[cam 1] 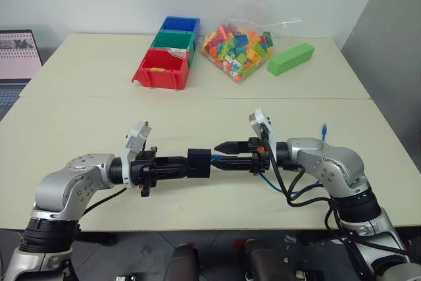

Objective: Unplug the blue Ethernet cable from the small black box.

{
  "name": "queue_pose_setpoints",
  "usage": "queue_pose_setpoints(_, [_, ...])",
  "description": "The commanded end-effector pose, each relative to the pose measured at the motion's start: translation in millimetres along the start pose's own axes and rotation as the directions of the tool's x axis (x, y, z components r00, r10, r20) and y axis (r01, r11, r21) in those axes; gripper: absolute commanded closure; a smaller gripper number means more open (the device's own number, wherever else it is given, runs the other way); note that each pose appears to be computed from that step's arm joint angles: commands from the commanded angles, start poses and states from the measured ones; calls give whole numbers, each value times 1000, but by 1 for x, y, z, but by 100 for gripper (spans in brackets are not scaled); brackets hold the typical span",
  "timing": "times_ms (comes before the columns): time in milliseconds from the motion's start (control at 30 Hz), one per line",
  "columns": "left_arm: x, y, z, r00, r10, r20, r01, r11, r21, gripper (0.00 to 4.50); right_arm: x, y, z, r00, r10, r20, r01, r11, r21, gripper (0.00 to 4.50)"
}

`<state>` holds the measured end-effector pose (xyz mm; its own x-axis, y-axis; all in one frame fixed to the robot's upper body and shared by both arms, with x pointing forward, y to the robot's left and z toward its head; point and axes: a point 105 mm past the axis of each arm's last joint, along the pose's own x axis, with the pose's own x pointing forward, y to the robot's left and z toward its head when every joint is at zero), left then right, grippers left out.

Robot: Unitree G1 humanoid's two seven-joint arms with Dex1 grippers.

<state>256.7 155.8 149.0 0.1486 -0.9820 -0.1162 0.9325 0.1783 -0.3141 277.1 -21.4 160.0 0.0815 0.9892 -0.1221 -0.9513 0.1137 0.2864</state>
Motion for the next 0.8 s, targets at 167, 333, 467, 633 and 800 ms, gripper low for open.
queue_pose_setpoints(167, [3,-7,11,1000,-8,2,8,999,44,373,-2,6,11,999,29,15,-28,998,-48,170])
queue_pose_setpoints(333, [4,-6,11,1000,-3,-1,3,999,42,373,-5,7,12,999,43,17,-43,998,-38,279])
queue_pose_setpoints(467, [4,-6,11,1000,0,1,0,999,42,373,-6,8,12,999,46,17,-46,998,-35,306])
queue_pose_setpoints(633, [3,-6,10,1000,0,-1,0,999,42,373,-7,8,11,999,51,9,-51,998,-32,354])
queue_pose_setpoints(800, [2,-6,8,1000,-1,-6,2,999,41,373,-8,9,11,998,65,6,-65,998,-21,444])
